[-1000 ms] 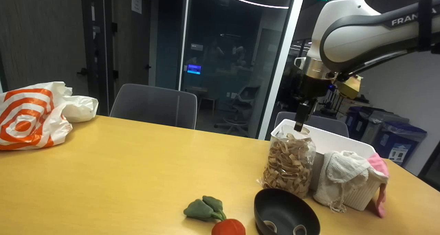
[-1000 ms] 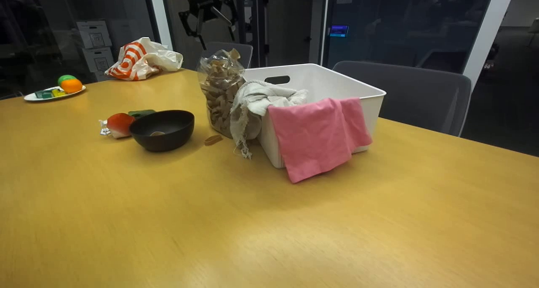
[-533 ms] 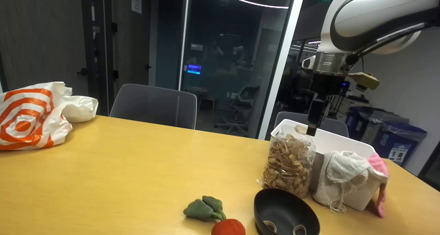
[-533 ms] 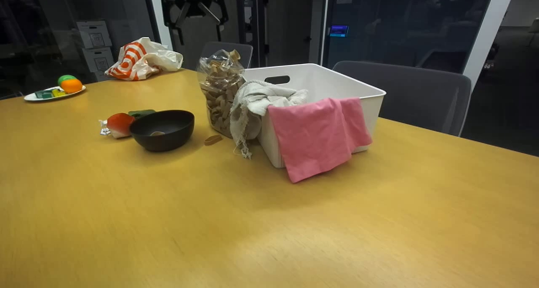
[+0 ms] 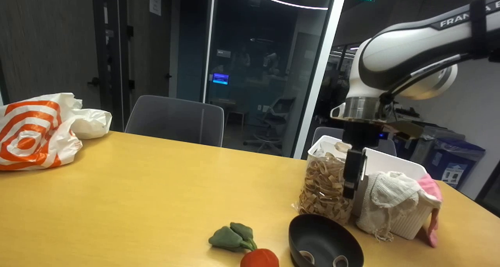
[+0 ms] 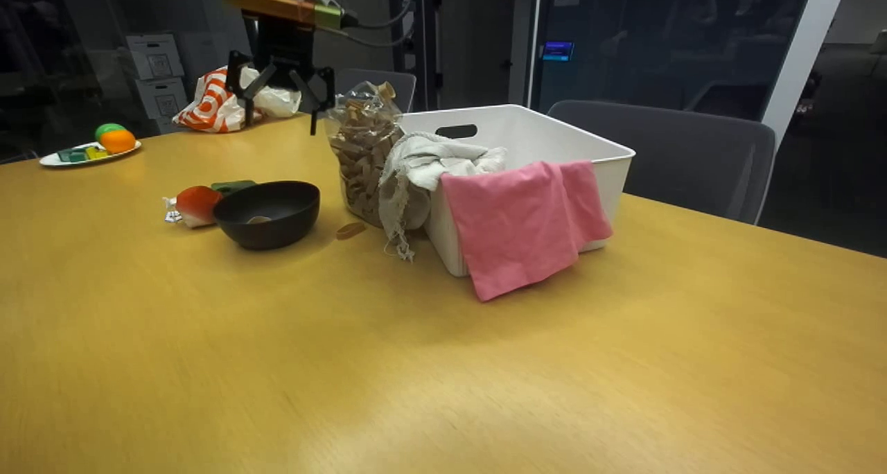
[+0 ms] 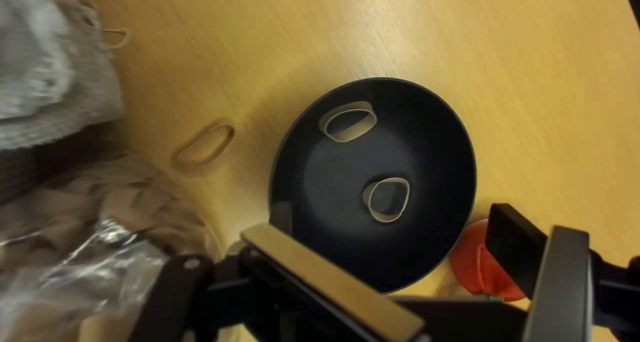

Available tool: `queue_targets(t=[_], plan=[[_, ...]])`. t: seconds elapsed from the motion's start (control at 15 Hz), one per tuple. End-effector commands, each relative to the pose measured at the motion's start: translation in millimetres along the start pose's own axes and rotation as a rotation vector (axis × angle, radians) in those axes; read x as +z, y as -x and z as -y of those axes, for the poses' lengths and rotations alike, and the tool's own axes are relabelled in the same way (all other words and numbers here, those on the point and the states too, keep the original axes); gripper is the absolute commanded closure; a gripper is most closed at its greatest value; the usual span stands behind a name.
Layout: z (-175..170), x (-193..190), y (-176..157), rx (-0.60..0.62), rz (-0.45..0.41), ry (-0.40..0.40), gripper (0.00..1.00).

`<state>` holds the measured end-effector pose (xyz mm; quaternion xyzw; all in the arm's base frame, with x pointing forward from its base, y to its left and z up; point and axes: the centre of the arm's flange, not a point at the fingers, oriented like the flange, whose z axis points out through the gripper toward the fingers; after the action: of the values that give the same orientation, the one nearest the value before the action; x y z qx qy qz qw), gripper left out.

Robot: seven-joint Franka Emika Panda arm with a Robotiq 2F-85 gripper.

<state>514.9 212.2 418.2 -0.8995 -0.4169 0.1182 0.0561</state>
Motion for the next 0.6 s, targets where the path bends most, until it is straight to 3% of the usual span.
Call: queue_targets(t=[0.0,0.4,0.53], plan=[[17.0,46.6,-6.1,0.002,-0.019,-0.109,0.00],[32.7,80.9,15.8,0.074,-0.043,-0.189,0.00],[21.0,87.3,1.4,0.056,0.004,-0.185,0.00]])
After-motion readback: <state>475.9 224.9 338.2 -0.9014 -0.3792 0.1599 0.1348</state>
